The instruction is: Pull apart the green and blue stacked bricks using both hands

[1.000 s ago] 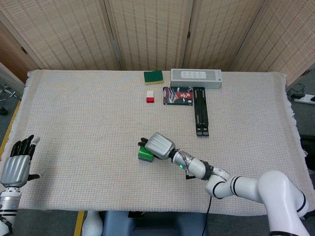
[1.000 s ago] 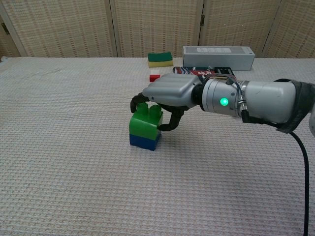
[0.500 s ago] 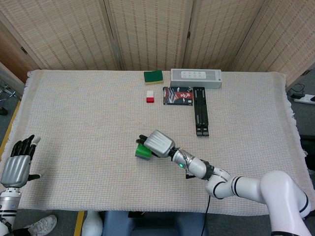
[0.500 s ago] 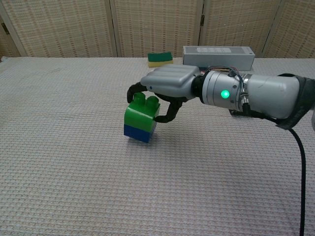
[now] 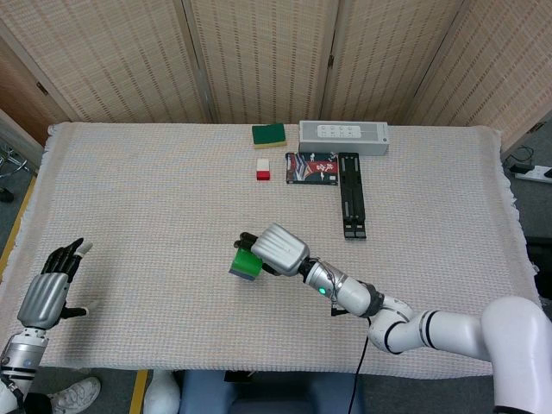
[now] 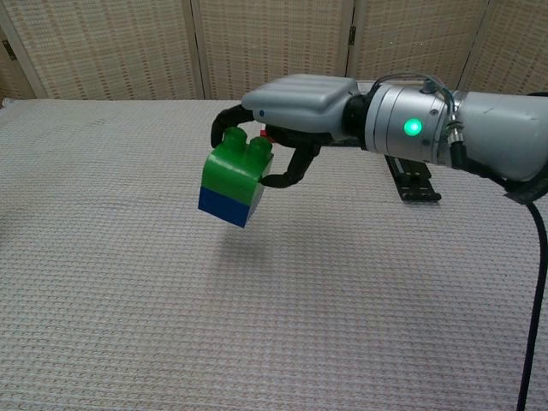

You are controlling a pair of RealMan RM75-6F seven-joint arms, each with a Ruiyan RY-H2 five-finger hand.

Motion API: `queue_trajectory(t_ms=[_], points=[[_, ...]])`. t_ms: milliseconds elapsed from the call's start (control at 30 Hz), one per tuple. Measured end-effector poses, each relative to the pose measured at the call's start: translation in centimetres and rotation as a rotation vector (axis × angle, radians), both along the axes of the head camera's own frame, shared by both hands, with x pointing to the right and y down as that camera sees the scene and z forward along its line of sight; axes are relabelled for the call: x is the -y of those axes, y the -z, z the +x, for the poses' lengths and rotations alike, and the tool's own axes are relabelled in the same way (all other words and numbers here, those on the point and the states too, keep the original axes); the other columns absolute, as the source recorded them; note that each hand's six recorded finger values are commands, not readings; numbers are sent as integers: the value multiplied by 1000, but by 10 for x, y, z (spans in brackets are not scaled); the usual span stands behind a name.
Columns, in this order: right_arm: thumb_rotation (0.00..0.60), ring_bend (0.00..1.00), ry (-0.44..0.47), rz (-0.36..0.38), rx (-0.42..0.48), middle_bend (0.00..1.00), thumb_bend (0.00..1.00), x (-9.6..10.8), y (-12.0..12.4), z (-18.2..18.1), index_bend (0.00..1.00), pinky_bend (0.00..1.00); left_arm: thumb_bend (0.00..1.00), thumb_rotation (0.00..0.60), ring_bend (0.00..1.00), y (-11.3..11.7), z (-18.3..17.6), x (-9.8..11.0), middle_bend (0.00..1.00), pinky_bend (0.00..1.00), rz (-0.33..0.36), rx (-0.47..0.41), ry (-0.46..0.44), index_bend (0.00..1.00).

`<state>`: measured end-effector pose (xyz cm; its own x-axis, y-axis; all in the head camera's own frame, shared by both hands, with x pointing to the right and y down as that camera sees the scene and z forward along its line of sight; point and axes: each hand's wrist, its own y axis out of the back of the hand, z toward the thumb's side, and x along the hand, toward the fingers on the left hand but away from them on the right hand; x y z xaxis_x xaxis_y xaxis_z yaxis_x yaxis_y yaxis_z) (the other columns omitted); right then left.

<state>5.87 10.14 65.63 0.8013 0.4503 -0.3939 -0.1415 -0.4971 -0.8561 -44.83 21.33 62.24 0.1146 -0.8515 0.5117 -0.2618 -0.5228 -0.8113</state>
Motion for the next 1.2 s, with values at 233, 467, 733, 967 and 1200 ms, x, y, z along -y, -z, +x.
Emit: queue_trajectory(t_ms=[233,467,733,967,1200], points=[[600,817,0,-27,47,824,406,-4,32,-5,947,954,194,600,0,-7,41,11,116,95,-99,-223,-59,150],[600,817,32,-26,69,824,407,-17,60,-12,947,954,213,600,0,-9,80,19,120,58,-294,-502,-47,143],[600,816,49,-32,77,824,406,-26,75,-18,947,954,229,600,0,-12,124,22,119,28,-575,-699,-108,153],[600,815,42,-56,85,824,406,-29,76,-20,947,954,228,600,0,-26,146,17,119,22,-712,-707,-194,159],[600,815,47,-89,98,824,407,-36,79,-23,947,954,227,600,0,-39,160,33,119,22,-728,-769,-171,166]])
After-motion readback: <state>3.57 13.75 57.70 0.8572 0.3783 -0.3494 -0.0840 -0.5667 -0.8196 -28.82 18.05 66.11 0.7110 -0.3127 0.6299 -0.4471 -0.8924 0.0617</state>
